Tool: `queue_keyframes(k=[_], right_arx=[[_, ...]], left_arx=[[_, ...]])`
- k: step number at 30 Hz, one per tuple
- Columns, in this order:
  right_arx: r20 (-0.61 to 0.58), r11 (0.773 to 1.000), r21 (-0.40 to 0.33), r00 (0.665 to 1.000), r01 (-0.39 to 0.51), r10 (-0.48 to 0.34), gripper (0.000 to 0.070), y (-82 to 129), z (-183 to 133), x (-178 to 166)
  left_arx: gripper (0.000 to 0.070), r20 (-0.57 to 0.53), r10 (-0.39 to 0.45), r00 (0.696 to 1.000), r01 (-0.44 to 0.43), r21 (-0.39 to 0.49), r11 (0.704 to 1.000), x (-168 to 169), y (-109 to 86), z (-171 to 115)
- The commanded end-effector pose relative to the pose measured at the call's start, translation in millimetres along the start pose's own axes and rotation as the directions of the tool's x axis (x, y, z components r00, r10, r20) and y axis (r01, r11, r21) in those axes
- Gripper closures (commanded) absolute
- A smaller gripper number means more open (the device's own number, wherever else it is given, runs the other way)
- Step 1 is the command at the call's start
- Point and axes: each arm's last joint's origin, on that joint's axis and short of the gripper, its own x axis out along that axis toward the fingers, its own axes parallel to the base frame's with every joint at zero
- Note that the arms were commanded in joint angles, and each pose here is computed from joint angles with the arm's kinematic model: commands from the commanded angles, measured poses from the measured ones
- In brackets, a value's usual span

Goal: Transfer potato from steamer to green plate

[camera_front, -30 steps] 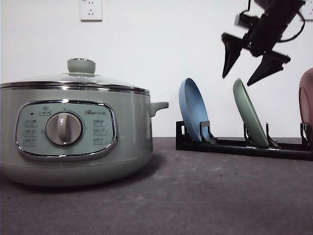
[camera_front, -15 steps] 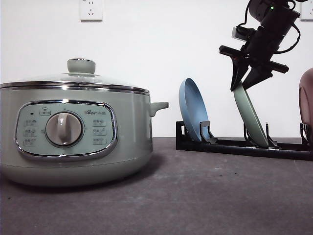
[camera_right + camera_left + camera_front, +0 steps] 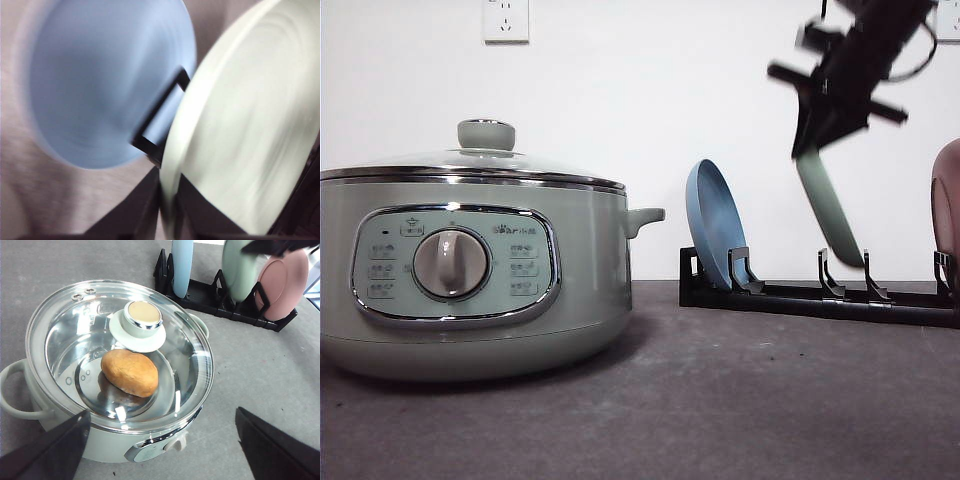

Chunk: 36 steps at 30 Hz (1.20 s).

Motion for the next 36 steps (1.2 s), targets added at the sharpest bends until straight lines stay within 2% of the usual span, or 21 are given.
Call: queue_keyframes(k=[1,6,11,14,17,24,28,32,36], right_arx=[[0.084,0.999,-0.035,0.996,-0.017,0.02,0.0696,13,15,-25],[0.153,0.995,-0.08,0.986,-0.052,0.063,0.0696,34,19,-70],[0.135,0.984,-0.161,0.986,-0.073,0.096,0.0696,58,8,-111],[0.097,0.97,-0.232,0.99,-0.073,0.098,0.0696,74,-4,-134],[0.038,0.951,-0.306,0.997,-0.049,0.063,0.0696,89,-19,-151],[-0.153,0.904,-0.425,0.988,-0.049,-0.019,0.0697,120,-59,-164],[-0.247,0.865,-0.499,0.965,-0.052,-0.085,0.0697,135,-87,-154],[-0.328,0.817,-0.57,0.936,-0.089,-0.127,0.0697,148,-122,-139],[-0.395,0.747,-0.654,0.896,-0.121,-0.201,0.0697,160,-162,-117]], left_arx=[[0.0105,0.023,-0.006,1.0,0.006,0.026,1.0,-3,-2.4,6],[0.0105,0.023,-0.006,1.0,0.006,0.026,1.0,-3,-2.4,6],[0.0105,0.023,-0.006,1.0,0.006,0.026,1.0,-3,-2.4,6],[0.0105,0.023,-0.006,1.0,0.005,0.026,1.0,-3,-2.4,6],[0.0105,0.023,-0.006,1.0,0.005,0.026,1.0,-3,-2.4,6],[0.0105,0.024,-0.006,1.0,0.005,0.029,1.0,-3,-2.4,6],[0.0105,0.024,-0.006,1.0,0.005,0.029,1.0,-3,-2.4,6],[0.0105,0.024,-0.006,1.0,0.005,0.029,1.0,-3,-2.4,6],[0.0105,0.024,-0.006,1.0,0.005,0.029,1.0,-3,-2.4,6]])
